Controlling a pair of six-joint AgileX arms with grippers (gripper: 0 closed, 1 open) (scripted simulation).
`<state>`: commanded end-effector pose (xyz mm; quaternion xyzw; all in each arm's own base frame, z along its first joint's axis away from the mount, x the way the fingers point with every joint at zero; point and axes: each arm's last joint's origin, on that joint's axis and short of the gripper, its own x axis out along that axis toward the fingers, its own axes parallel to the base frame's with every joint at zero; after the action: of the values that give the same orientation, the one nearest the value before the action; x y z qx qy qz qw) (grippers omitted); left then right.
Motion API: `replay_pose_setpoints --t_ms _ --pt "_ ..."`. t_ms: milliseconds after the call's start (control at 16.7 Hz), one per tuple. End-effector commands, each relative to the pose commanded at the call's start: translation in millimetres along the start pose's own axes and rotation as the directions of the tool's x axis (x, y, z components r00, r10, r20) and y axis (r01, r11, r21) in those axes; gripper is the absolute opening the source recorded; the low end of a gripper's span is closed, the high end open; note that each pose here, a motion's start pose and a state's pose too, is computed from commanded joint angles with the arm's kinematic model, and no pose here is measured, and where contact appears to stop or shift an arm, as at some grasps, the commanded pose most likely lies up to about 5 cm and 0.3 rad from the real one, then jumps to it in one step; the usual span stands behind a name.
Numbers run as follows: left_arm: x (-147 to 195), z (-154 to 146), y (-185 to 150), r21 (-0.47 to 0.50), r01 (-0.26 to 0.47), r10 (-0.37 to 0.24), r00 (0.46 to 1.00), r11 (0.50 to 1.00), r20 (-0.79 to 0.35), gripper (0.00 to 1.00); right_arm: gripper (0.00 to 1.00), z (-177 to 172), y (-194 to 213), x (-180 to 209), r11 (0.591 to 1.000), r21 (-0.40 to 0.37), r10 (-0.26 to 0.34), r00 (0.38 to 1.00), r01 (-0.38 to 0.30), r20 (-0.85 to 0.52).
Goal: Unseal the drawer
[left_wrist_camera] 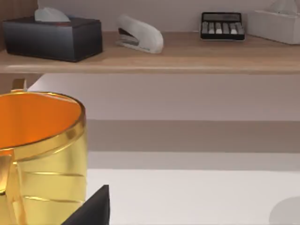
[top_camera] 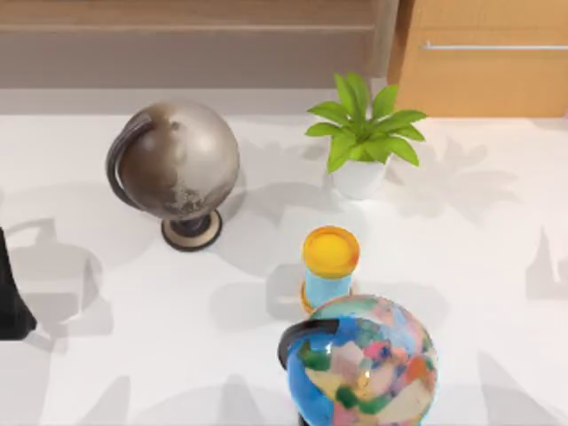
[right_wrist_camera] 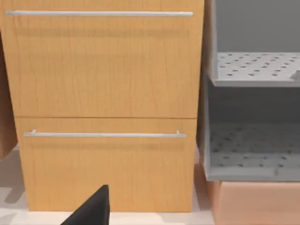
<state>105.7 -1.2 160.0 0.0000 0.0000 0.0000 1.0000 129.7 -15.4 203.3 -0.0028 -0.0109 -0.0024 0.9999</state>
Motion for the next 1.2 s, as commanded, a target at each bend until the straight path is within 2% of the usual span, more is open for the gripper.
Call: replay_pose_setpoints --t_ms 240,540,960,1080,1200 --pt "0.0 0.0 0.0 0.0 0.0 0.0 1.0 1.0 0.0 1.0 1.0 18.1 -17.9 33.1 1.0 0.003 0.006 1.0 -0.006 -0.017" --pt "0.0 0.0 0.0 0.0 0.0 0.0 1.0 1.0 0.0 1.0 1.0 24.6 -42.3 67.1 1.0 0.007 0.006 1.0 -0.006 -0.025" --pt "0.0 0.0 0.0 0.0 0.0 0.0 1.0 1.0 0.0 1.0 1.0 24.4 -46.5 72.3 1.0 0.007 0.007 1.0 -0.007 -0.025" --pt "0.0 0.0 0.0 0.0 0.0 0.0 1.0 1.0 0.0 1.0 1.0 25.7 -47.0 76.4 1.0 -0.026 0.0 1.0 0.0 -0.02" --pt "0.0 0.0 0.0 0.0 0.0 0.0 1.0 1.0 0.0 1.0 1.0 27.3 -47.1 86.3 0.995 -0.098 -0.01 1.0 0.009 -0.014"
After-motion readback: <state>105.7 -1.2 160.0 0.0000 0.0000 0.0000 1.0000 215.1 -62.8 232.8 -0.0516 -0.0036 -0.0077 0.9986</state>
